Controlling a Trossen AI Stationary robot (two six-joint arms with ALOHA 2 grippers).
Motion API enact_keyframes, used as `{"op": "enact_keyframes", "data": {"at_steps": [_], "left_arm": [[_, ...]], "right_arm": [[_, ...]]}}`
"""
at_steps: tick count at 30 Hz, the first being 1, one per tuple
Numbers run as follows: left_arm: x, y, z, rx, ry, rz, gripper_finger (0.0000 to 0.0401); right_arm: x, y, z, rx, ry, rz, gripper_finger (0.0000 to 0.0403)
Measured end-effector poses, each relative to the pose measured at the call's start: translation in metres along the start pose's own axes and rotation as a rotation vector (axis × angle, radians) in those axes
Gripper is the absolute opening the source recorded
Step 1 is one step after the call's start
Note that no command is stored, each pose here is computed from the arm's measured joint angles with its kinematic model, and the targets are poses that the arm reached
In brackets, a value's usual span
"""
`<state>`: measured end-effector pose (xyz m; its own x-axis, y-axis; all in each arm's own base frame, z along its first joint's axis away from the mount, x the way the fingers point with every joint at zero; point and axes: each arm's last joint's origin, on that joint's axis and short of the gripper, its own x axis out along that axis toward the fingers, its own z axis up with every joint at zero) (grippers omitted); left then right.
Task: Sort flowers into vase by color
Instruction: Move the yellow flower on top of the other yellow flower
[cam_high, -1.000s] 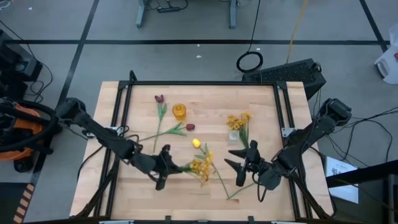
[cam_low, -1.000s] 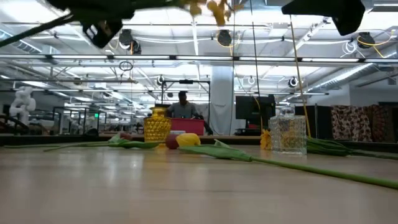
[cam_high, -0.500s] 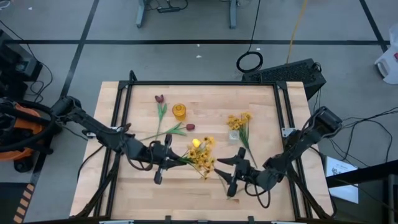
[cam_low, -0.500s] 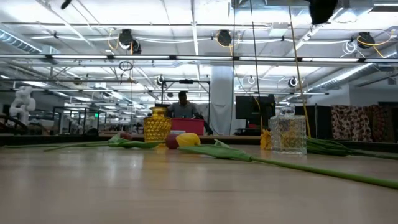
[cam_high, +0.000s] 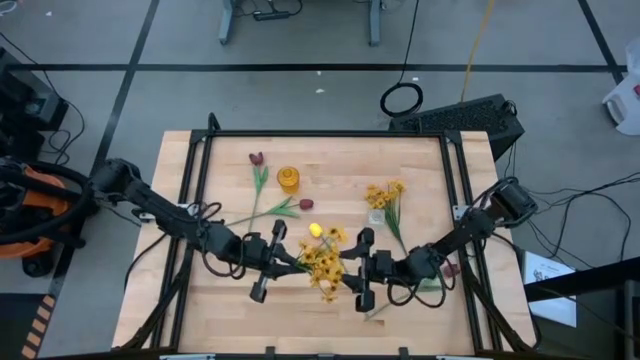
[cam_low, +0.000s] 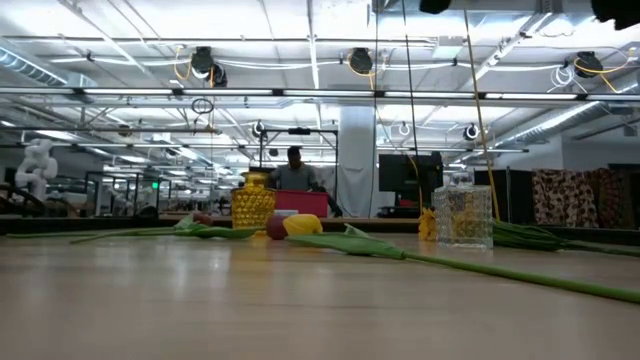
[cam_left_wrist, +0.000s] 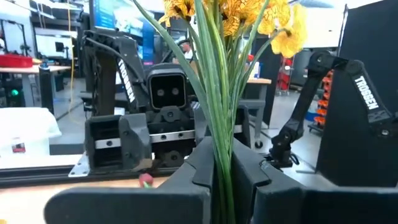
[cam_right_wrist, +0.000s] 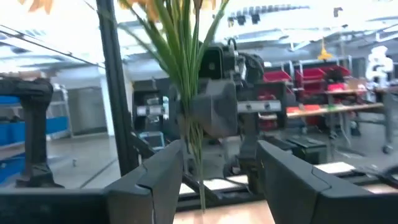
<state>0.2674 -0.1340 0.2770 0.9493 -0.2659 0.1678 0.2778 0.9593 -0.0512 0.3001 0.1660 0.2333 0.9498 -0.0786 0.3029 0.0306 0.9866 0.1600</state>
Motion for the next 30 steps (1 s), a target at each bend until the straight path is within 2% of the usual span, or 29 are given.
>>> {"op": "enact_keyframes", "data": {"at_steps": [8, 13, 17, 20, 24, 28, 30], "left_arm": [[0.011, 0.003, -0.018, -0.003, -0.016, 0.015, 0.0024], [0.015, 0.005, -0.026, -0.001, -0.02, 0.023, 0.0024], [0.018, 0.009, -0.032, 0.002, -0.009, 0.036, 0.0024], [0.019, 0.011, -0.035, 0.005, 0.001, 0.045, 0.003], [0.019, 0.012, -0.036, -0.024, 0.01, 0.049, 0.0049], [0.019, 0.014, -0.041, -0.105, 0.058, 0.059, 0.009], [0.019, 0.015, -0.044, -0.11, 0.082, 0.069, 0.0122]], "right_arm": [[0.021, 0.003, 0.009, -0.068, -0.045, 0.124, 0.0207], [0.031, 0.006, 0.015, -0.092, -0.038, 0.119, 0.024], [0.037, 0.008, 0.018, -0.11, -0.022, 0.115, 0.0241], [0.04, 0.008, 0.019, -0.105, -0.018, 0.109, 0.0207], [0.04, 0.007, 0.019, -0.09, -0.017, 0.102, 0.0117], [0.04, 0.006, 0.017, -0.124, 0.043, 0.091, 0.0021], [0.039, 0.004, 0.02, -0.121, 0.087, 0.058, 0.0013]]}}
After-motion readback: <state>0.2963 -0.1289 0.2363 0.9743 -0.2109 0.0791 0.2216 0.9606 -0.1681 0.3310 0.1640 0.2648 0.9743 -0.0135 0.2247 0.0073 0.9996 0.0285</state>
